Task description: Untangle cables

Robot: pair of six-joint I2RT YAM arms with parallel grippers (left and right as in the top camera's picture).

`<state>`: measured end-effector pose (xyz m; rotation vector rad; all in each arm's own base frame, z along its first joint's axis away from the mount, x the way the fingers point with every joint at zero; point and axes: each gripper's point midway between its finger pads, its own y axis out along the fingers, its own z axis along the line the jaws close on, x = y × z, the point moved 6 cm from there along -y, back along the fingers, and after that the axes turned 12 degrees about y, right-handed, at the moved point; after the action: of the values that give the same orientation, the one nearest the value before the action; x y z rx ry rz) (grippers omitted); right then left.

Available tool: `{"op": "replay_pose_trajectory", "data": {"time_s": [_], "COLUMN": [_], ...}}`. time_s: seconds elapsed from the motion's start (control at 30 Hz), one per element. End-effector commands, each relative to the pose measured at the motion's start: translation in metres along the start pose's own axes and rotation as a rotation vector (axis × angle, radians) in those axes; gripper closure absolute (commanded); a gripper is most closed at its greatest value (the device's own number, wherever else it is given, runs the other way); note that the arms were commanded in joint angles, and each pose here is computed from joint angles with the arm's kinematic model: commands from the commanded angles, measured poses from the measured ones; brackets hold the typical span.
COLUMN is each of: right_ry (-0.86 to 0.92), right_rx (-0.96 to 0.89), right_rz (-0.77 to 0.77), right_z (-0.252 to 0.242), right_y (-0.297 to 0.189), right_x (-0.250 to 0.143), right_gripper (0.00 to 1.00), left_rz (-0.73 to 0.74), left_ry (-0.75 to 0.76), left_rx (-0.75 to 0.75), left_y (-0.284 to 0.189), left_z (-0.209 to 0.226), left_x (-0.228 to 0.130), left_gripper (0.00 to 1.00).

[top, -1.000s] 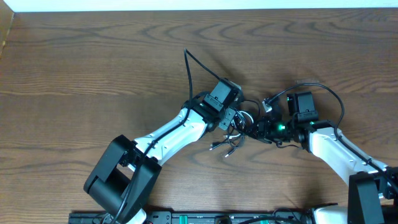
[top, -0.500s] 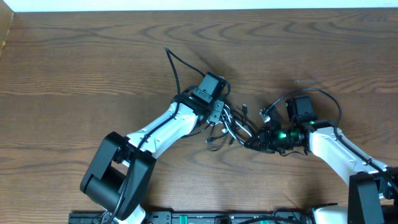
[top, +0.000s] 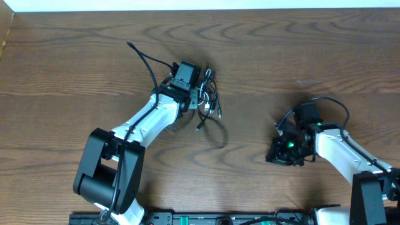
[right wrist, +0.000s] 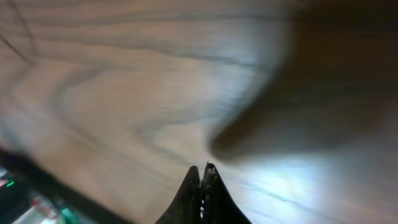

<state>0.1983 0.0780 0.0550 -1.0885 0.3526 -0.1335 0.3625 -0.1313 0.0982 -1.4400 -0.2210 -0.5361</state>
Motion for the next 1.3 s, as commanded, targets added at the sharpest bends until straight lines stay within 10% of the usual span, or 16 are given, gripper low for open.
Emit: {"op": "replay_pose_trajectory", "data": {"time_s": [0.0, 0.4, 0.7, 1.27], "right_ry": [0.035, -0.072, -0.189, 0.044], "right_rx": [-0.064, 0.224, 0.594, 0.556], "right_rz": [-0.04, -0.074, -0.022, -0.175], "right_z": [-0.01, 0.029, 0.076, 0.082], "right_y": [-0.001, -0.004, -0.024, -0.03], "right_x": [0.005, 0.02, 0.021, 0.055], "right_gripper": [0.99, 0.7, 0.47, 0.51], "left_rz": [0.019, -0.025, -0.031, -0.053], "left_ry": [-0.032, 0.207, 0.221, 0.267], "left_rx": [-0.102, -0.634, -0.708, -0.859], "left_y": [0.004, -0.016, -0.021, -0.033], "left_z": [-0.005, -0.055, -0.062, -0.074], "left_x": [0.001, 0.002, 0.001, -0.001], "left_gripper": [0.93, 0.92, 0.92, 0.92]}}
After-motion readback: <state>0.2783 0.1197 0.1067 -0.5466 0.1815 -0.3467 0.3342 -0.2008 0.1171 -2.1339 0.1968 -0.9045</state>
